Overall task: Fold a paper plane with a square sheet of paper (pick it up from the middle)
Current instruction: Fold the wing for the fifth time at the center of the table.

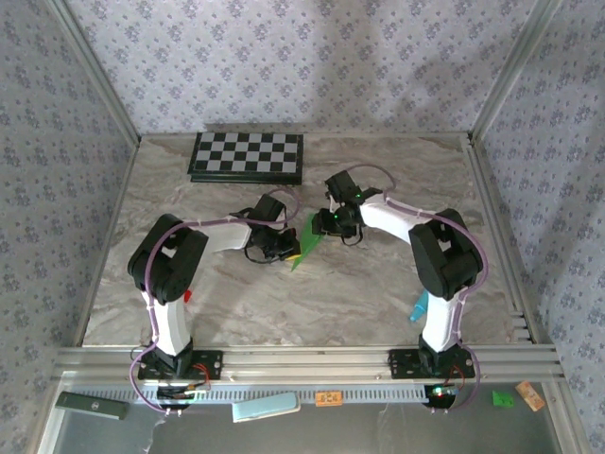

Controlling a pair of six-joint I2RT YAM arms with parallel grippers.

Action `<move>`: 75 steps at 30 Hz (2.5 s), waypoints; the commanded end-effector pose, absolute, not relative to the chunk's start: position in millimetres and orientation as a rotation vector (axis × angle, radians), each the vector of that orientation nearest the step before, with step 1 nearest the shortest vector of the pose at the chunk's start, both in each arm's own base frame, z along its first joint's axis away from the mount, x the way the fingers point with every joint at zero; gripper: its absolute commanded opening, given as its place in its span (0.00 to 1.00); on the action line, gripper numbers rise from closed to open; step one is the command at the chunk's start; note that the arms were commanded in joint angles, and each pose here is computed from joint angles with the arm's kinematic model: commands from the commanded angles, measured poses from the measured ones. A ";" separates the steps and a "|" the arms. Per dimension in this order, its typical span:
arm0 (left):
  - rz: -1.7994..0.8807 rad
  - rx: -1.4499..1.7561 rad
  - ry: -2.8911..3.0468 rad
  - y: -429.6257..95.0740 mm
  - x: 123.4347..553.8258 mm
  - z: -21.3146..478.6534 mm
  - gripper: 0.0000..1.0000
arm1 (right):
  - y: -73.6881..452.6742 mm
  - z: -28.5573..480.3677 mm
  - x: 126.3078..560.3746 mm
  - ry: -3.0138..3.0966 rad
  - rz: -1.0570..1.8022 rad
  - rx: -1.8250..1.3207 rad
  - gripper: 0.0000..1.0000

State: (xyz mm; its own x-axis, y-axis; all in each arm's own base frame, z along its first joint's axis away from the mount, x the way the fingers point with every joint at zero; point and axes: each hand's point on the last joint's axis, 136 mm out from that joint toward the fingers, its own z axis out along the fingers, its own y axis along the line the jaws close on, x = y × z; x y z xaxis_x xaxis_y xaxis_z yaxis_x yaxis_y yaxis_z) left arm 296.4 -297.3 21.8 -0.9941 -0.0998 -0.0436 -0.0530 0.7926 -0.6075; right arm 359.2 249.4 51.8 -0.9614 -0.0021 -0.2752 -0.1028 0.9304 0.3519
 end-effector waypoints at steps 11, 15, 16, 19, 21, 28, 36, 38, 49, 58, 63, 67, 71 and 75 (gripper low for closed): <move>-0.922 -0.151 2.973 -290.7 289.2 8.7 0.04 | 240.0 29.7 376.3 2.910 0.264 -0.155 0.60; -0.920 -0.152 2.977 -290.5 288.5 8.4 0.04 | 236.1 23.0 376.3 2.925 0.217 -0.154 0.60; -0.920 -0.152 2.977 -290.8 288.3 8.6 0.04 | 234.9 21.1 375.8 2.930 0.207 -0.152 0.60; -0.918 -0.148 2.980 -290.5 287.7 8.2 0.04 | 232.5 15.8 374.7 2.948 0.177 -0.150 0.57; -0.917 -0.150 2.981 -290.3 287.4 8.1 0.04 | 231.1 11.2 373.4 2.962 0.162 -0.143 0.52; -0.912 -0.148 2.984 -290.0 287.4 7.7 0.04 | 230.7 6.4 371.3 2.981 0.157 -0.140 0.41; -0.928 -0.138 2.966 -292.8 290.7 14.7 0.04 | 232.9 3.9 370.6 2.991 0.173 -0.137 0.31; -0.955 -0.120 2.946 -296.8 294.1 21.4 0.04 | 232.4 2.9 370.0 2.994 0.174 -0.135 0.29; -1.145 -0.015 2.834 -328.9 316.1 47.3 0.09 | 230.8 -2.1 369.2 3.007 0.176 -0.129 0.25; -1.076 -0.038 2.909 -330.2 317.1 24.1 0.08 | 230.1 -4.9 367.3 3.016 0.181 -0.124 0.24; -0.980 -0.043 2.977 -320.2 308.1 9.7 0.07 | 232.1 1.8 367.6 3.006 0.224 -0.116 0.24; -0.868 -0.021 3.050 -310.5 296.6 -4.5 0.06 | 237.0 27.8 375.8 2.925 0.324 -0.096 0.24; -0.758 0.012 3.119 -300.3 283.6 -22.1 0.05 | 245.8 65.2 383.9 2.785 0.478 -0.089 0.27; -0.713 0.021 3.156 -295.6 275.6 -35.2 0.04 | 250.2 83.2 376.5 2.709 0.593 -0.072 0.26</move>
State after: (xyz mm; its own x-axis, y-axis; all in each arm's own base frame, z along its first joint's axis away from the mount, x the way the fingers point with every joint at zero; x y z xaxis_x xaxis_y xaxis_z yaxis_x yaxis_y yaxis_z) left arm 314.6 -327.4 20.2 -0.9984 0.0081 -0.0565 0.0403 0.8009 -0.5974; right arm 371.7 238.6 52.9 -0.9562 -0.0231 -0.2917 -0.1112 0.9507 0.2893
